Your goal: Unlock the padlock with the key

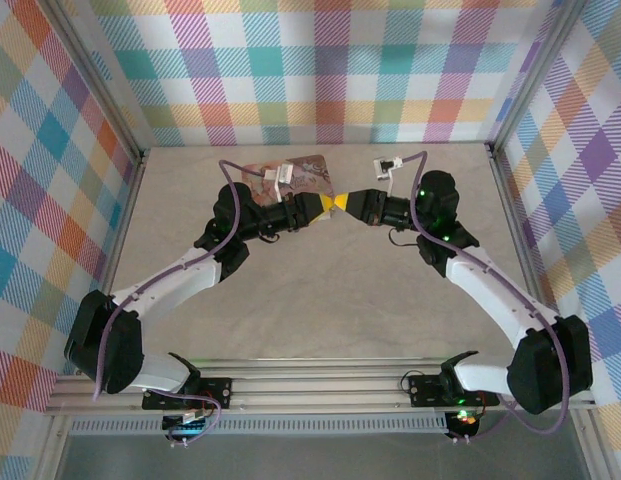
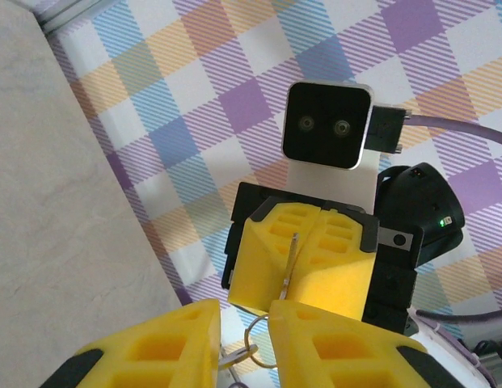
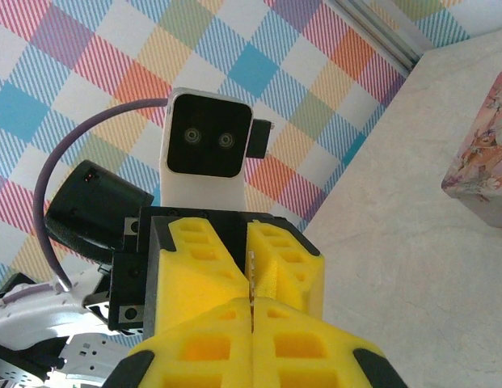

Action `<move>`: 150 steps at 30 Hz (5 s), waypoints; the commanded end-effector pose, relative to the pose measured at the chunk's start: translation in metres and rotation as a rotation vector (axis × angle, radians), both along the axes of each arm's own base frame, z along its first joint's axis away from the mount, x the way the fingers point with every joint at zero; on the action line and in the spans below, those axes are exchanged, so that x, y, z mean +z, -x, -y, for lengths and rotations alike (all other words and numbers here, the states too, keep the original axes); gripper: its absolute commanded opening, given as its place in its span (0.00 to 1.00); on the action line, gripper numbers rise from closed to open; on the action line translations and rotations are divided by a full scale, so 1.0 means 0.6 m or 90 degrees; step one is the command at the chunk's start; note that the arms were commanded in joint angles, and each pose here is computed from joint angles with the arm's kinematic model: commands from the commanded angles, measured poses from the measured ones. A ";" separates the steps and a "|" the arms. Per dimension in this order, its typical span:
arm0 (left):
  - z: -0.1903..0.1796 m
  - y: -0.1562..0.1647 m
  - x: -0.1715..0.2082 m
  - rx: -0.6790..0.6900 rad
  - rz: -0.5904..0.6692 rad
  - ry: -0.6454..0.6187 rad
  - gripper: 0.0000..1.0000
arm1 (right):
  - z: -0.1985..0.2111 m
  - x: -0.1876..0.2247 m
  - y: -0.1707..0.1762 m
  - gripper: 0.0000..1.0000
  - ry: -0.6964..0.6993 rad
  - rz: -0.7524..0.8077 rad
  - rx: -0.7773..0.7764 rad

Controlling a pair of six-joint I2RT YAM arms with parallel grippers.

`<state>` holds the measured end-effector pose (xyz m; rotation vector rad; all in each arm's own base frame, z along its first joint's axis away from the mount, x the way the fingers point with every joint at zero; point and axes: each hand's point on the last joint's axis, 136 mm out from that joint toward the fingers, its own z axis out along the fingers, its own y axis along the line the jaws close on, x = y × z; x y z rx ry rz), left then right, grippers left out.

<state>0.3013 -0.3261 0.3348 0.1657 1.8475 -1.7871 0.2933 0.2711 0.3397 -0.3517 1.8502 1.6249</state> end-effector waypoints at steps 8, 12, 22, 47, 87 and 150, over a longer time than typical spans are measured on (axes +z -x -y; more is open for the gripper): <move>0.031 0.021 0.071 -0.054 0.080 0.082 0.25 | -0.008 0.005 0.024 0.00 -0.011 -0.021 0.018; 0.016 0.015 0.068 -0.036 0.072 0.072 0.32 | -0.002 0.006 0.020 0.00 -0.006 -0.031 0.014; -0.007 0.021 0.062 -0.015 0.058 0.076 0.42 | 0.000 0.009 0.019 0.00 -0.026 -0.038 0.009; -0.001 0.023 0.039 -0.004 0.044 0.087 0.31 | 0.009 0.003 0.019 0.00 -0.033 -0.040 -0.017; 0.004 0.035 0.053 0.002 0.046 0.130 0.09 | -0.007 0.008 0.027 0.00 -0.066 -0.056 -0.002; 0.033 0.046 -0.083 0.029 0.468 -0.606 0.00 | -0.003 -0.113 -0.012 0.00 0.182 -0.375 -0.094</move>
